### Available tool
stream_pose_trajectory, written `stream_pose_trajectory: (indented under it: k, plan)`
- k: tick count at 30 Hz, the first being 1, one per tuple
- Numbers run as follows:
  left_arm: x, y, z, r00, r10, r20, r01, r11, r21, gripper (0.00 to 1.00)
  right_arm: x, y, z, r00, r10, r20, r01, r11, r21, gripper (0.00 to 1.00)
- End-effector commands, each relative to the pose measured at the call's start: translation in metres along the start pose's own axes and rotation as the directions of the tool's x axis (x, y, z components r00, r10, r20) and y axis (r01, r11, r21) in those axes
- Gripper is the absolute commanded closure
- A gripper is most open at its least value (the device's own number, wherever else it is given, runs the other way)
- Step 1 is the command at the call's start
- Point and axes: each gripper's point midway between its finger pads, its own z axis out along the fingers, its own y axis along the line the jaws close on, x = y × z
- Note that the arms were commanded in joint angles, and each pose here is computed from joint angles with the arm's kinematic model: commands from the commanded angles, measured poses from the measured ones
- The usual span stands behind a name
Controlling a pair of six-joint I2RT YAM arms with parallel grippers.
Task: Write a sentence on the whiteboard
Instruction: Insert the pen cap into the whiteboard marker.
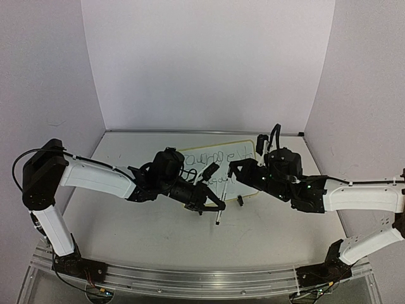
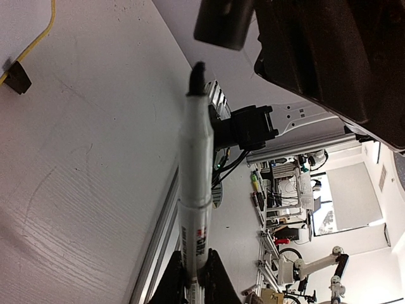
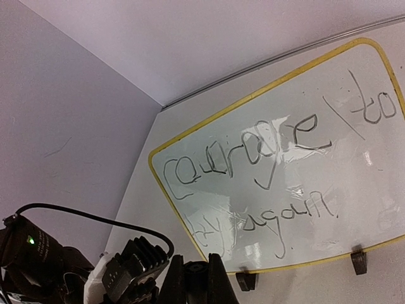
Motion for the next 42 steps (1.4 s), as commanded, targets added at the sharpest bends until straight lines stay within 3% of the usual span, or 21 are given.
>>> stream_pose_trajectory:
  k: [1,42]
  plan:
    - [-0.007,-0.016,-0.005,0.999,0.04,0.028,-0.041,0.998,0.038,1.0,-0.011,0.02,0.002,1.0,0.008,0.026,-0.006,0.998,-0.057,1.0]
    - [-0.018,-0.014,-0.015,0.991,0.08,0.107,-0.077,0.997,-0.03,1.0,0.018,0.022,0.0,0.993,-0.032,-0.111,0.02,0.994,-0.107,1.0]
